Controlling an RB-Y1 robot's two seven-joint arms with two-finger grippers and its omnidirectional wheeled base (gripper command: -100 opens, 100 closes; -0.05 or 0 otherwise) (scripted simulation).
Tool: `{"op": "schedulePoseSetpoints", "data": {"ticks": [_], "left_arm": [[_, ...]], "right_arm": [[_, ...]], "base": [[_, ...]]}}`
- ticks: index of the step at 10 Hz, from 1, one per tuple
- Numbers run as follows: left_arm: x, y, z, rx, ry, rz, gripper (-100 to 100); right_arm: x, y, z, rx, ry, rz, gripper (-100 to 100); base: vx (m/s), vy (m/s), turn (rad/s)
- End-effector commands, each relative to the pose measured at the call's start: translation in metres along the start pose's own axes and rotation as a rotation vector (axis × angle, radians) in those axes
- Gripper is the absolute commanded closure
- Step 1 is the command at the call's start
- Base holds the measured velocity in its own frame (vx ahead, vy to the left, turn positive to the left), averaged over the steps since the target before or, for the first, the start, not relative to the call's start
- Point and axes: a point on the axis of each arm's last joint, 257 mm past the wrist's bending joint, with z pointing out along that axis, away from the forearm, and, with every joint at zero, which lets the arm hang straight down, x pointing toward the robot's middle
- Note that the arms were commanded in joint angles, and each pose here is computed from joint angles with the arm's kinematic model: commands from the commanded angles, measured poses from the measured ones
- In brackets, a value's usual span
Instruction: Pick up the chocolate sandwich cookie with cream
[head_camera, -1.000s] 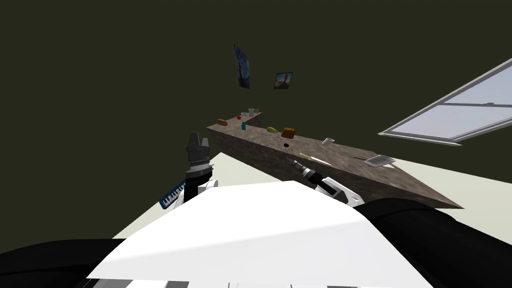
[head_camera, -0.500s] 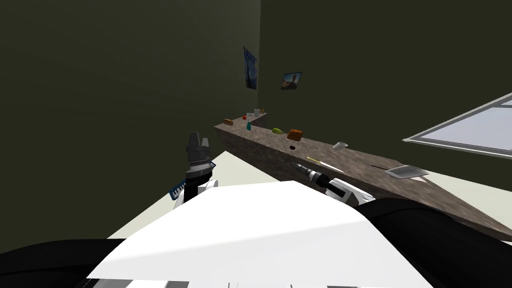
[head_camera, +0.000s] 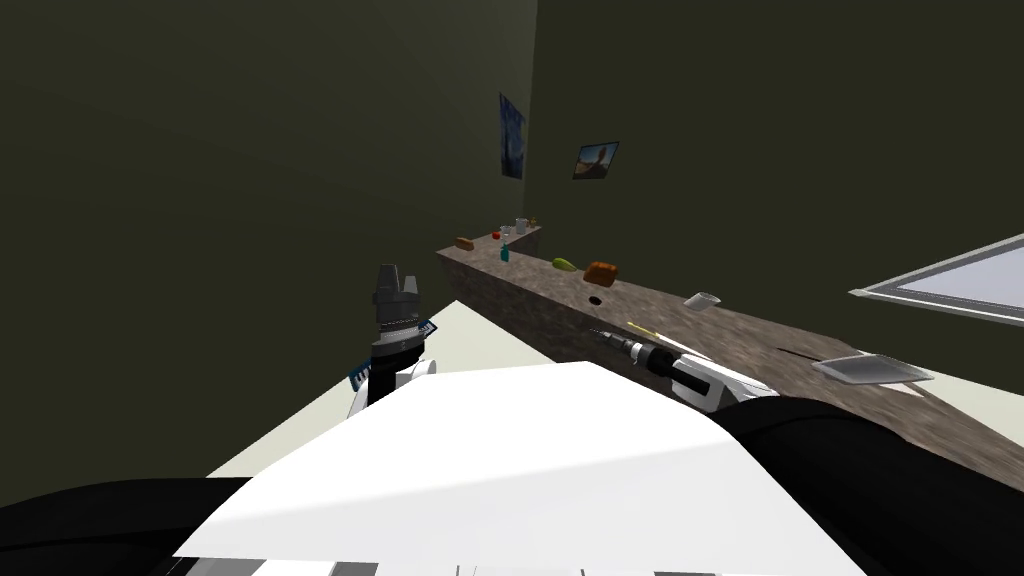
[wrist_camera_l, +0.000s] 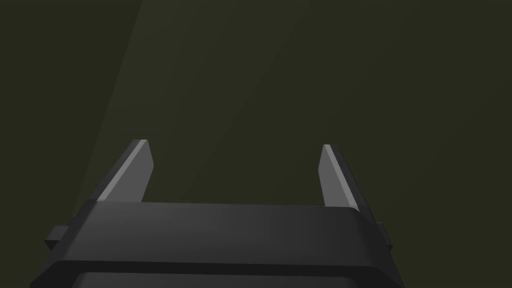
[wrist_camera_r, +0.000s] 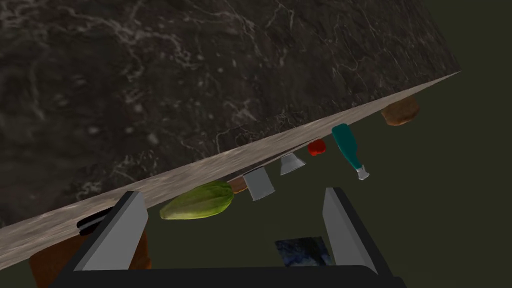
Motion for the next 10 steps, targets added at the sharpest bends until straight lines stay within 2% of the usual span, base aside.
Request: {"op": "schedulePoseSetpoints", "data": {"ticks": [1,3,4,5,6,7,8,9,10], "left_arm": [[0.000,0.000,0.000,0.000,0.000,0.000,0],[0.000,0.000,0.000,0.000,0.000,0.000,0],[0.000,0.000,0.000,0.000,0.000,0.000,0],[0.000,0.000,0.000,0.000,0.000,0.000,0],[0.000,0.000,0.000,0.000,0.000,0.000,0],[0.000,0.000,0.000,0.000,0.000,0.000,0],[0.000,0.000,0.000,0.000,0.000,0.000,0],[0.000,0.000,0.000,0.000,0.000,0.000,0],[0.000,0.000,0.000,0.000,0.000,0.000,0]], "right_arm": [[0.010,-0.029,-0.017,0.057,0.061,-0.044,-100],[0.002,-0.032,-0.019,0.062,0.077,-0.078,-100],[0.011,-0.056,-0.035,0.108,0.136,-0.122,-100],[0.006,-0.060,-0.038,0.118,0.145,-0.140,-100],[0.017,-0.083,-0.055,0.161,0.202,-0.173,-100],[0.008,-0.087,-0.058,0.169,0.215,-0.202,-100],[0.018,-0.103,-0.074,0.198,0.275,-0.239,-100],[0.007,-0.111,-0.080,0.218,0.289,-0.269,-100],[0.016,-0.125,-0.097,0.241,0.351,-0.304,-100]], "base": [[0.049,0.028,0.232],[0.048,0.009,0.076],[0.070,0.018,0.240],[0.075,0.005,0.133],[0.103,0.000,0.229],[0.084,0.003,0.120],[0.109,0.021,0.195],[0.091,0.001,0.117],[0.100,-0.015,0.233]]}}
